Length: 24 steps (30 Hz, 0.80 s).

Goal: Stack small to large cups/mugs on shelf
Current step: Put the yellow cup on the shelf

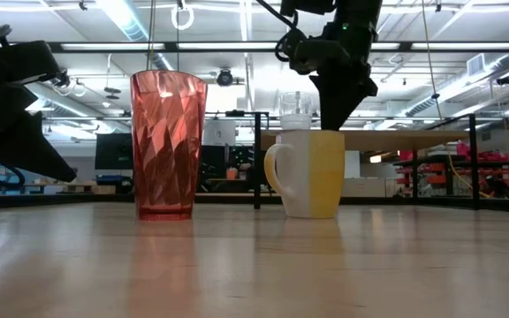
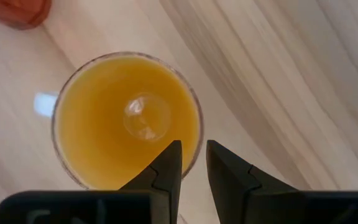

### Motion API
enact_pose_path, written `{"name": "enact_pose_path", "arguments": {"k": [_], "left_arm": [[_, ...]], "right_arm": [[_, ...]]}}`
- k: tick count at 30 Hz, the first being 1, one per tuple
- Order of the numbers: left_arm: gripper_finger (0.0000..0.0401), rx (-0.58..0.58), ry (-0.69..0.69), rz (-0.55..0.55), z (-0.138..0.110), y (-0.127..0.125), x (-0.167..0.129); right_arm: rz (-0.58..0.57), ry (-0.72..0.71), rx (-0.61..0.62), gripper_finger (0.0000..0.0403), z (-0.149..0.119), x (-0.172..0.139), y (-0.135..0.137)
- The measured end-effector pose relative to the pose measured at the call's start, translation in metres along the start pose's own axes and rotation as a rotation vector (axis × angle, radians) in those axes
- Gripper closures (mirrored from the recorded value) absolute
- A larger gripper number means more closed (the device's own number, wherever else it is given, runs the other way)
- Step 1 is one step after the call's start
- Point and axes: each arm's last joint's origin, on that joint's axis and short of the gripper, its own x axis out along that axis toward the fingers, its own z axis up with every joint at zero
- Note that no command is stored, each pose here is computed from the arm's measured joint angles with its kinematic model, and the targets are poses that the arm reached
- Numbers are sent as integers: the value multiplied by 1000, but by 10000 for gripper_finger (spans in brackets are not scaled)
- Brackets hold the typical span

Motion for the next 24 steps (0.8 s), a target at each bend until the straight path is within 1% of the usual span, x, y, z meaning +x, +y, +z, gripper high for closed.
{"name": "enact_pose_path", "arguments": {"k": [9, 14, 24], "left_arm": [[350, 2, 0, 0, 0, 0, 0], [346, 1, 1, -1, 0, 0, 0], [350, -1, 1, -2, 0, 0, 0]], "right_arm": [[9, 3, 4, 321, 0, 0, 1], [8, 12, -13, 321, -1, 8, 8], [4, 14, -14, 321, -1, 11, 9]]}}
